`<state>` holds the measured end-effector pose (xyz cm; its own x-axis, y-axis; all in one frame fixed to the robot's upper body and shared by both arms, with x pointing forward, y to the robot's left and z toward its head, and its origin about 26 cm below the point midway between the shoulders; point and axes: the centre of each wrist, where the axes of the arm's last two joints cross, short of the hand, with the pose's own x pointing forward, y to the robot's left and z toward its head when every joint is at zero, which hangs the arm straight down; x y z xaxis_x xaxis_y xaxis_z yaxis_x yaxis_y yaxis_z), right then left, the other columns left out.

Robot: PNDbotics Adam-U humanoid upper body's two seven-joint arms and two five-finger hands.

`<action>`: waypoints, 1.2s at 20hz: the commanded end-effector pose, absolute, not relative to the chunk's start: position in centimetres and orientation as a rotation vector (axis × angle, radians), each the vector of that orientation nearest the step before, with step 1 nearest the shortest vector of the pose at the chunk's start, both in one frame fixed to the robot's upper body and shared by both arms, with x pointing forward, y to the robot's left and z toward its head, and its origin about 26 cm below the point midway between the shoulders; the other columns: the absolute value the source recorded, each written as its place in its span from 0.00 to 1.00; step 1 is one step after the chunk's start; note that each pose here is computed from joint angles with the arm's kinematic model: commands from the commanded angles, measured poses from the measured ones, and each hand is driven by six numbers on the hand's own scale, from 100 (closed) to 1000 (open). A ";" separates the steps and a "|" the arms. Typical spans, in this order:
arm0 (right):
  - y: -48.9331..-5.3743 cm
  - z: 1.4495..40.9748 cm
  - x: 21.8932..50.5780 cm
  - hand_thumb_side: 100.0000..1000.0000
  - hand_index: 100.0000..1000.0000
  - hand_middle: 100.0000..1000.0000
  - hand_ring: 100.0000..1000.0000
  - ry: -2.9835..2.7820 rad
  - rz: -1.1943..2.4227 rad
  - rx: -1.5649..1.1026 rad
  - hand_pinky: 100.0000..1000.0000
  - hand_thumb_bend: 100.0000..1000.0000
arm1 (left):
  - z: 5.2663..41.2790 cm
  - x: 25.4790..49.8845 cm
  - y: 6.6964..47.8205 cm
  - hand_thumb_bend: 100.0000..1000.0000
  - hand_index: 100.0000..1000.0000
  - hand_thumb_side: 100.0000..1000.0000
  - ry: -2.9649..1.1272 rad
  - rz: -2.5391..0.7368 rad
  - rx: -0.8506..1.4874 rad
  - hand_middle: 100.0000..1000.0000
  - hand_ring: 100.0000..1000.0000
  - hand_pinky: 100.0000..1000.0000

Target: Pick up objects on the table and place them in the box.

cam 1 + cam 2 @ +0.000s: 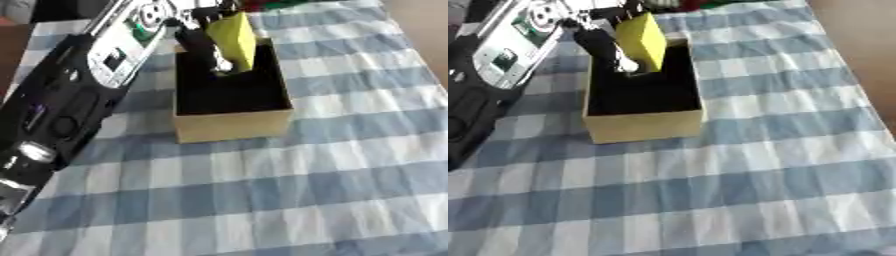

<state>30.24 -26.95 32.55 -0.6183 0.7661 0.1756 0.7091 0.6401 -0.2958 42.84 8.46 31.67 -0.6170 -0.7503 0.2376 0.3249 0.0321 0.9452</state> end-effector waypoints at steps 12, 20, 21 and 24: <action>-27.2 33.3 29.8 0.70 0.79 0.77 0.78 -2.602 0.260 -1.196 0.80 0.00 | 33.2 42.7 10.0 0.67 0.84 0.40 -1.580 -1.701 0.623 0.75 0.79 0.83; -27.5 33.3 29.7 0.69 0.79 0.77 0.78 -2.609 0.260 -1.216 0.80 0.00 | 38.8 37.5 14.1 0.41 0.81 0.34 -2.088 -1.217 0.827 0.69 0.75 0.80; -27.6 33.2 29.7 0.69 0.79 0.77 0.78 -2.608 0.259 -1.221 0.80 0.00 | 39.4 36.5 14.9 0.38 0.81 0.34 -2.152 -1.132 0.848 0.69 0.74 0.79; -27.9 33.0 29.7 0.68 0.79 0.77 0.78 -2.609 0.251 -1.235 0.80 0.00 | 40.0 34.0 17.4 0.37 0.82 0.33 -2.292 -0.938 0.896 0.70 0.74 0.79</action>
<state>30.24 -27.54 31.97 -0.6152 0.7662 0.1855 0.7156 0.6415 -0.2764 35.78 16.08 38.11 -0.6441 -0.7312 0.2247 -0.2935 0.5075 0.8101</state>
